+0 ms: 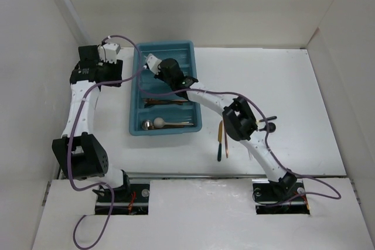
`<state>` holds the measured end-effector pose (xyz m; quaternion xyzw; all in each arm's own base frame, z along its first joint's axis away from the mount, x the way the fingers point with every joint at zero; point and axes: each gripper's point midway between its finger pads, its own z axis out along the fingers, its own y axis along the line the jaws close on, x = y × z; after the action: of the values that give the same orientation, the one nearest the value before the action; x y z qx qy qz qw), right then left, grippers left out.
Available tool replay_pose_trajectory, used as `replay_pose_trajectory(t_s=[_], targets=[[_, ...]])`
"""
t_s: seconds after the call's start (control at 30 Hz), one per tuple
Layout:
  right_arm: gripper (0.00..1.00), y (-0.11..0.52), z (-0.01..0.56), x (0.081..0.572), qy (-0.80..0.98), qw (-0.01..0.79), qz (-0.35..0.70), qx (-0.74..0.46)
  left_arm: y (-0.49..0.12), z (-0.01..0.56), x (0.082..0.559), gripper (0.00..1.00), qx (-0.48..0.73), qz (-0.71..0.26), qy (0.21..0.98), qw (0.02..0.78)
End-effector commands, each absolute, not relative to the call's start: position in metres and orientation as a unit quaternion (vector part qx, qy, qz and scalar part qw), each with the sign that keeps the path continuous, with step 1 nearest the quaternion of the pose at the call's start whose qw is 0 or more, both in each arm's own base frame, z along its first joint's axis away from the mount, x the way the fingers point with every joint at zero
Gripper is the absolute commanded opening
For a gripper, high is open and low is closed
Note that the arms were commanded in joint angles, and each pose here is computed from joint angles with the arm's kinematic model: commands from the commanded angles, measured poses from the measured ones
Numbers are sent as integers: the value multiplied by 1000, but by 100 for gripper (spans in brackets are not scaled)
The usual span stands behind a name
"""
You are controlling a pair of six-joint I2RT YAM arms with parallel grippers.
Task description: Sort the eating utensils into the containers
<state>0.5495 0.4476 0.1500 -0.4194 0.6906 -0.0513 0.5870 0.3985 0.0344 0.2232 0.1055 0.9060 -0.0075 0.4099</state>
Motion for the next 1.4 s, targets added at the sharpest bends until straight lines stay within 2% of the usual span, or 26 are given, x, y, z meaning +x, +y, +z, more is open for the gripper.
replay_pose_trajectory(t_s=[0.0, 0.07, 0.1, 0.13, 0.23, 0.33, 0.37, 0.43, 0.47, 0.5, 0.53, 0.57, 0.6, 0.67, 0.7, 0.77, 0.8, 0.9, 1.03, 1.13, 1.17, 1.27, 1.37], targets=[[6, 455, 193, 546, 636, 630, -74, -439, 22, 230, 391, 46, 79, -35, 904, 418], [17, 461, 194, 534, 621, 624, -74, -469, 22, 237, 396, 49, 71, -36, 899, 431], [25, 464, 184, 525, 621, 613, -74, -483, 22, 242, 398, 50, 65, -38, 897, 436], [48, 469, 194, 516, 616, 617, -69, -485, 22, 249, 401, 53, 66, -36, 892, 446], [79, 465, 207, 510, 616, 622, -76, -478, 27, 252, 405, 57, 58, -35, 890, 452], [82, 449, 260, 507, 629, 653, -89, -412, 31, 255, 412, 58, 45, -36, 888, 456], [83, 435, 301, 499, 626, 675, -84, -381, 31, 256, 415, 58, 41, -38, 888, 457], [87, 414, 336, 484, 641, 692, -57, -327, 35, 258, 416, 58, 30, -38, 885, 462], [91, 401, 315, 473, 666, 665, -57, -332, 34, 253, 418, 58, 18, -45, 888, 456], [94, 379, 355, 449, 678, 677, -13, -285, 36, 251, 421, 58, 10, -44, 889, 456], [95, 365, 349, 437, 700, 657, 3, -279, 39, 251, 421, 58, 1, -44, 889, 456], [95, 336, 299, 417, 759, 578, -7, -299, 39, 251, 420, 58, -3, -47, 889, 455], [95, 308, 307, 395, 785, 556, 19, -272, 37, 238, 419, 58, -8, -55, 896, 441], [98, 266, 260, 365, 864, 460, 77, -188, 34, 228, 415, 59, -24, -64, 901, 429], [98, 230, 196, 328, 913, 363, 48, -179, 33, 220, 412, 63, -31, -69, 904, 420], [96, 198, 174, 285, 939, 316, 72, -118, 31, 190, 406, 67, -53, -80, 917, 388], [95, 173, 135, 257, 958, 261, 54, -103, 28, 185, 404, 67, -51, -88, 918, 384], [93, 154, 114, 224, 970, 226, 71, -58, 9, 159, 393, 70, -51, -138, 926, 347], [84, 126, 67, 186, 988, 145, 51, -27, 0, 149, 388, 71, -44, -153, 929, 335], [76, 119, 56, 183, 991, 125, 33, -17, 0, 144, 386, 71, -38, -142, 932, 331], [68, 114, 54, 188, 992, 121, 28, 0, 1, 144, 386, 71, -34, -141, 932, 332], [57, 96, 39, 192, 995, 92, -13, 31, 2, 144, 386, 71, -35, -136, 933, 332], [54, 96, 31, 201, 994, 105, -13, 42, 4, 143, 386, 71, -37, -132, 933, 332]])
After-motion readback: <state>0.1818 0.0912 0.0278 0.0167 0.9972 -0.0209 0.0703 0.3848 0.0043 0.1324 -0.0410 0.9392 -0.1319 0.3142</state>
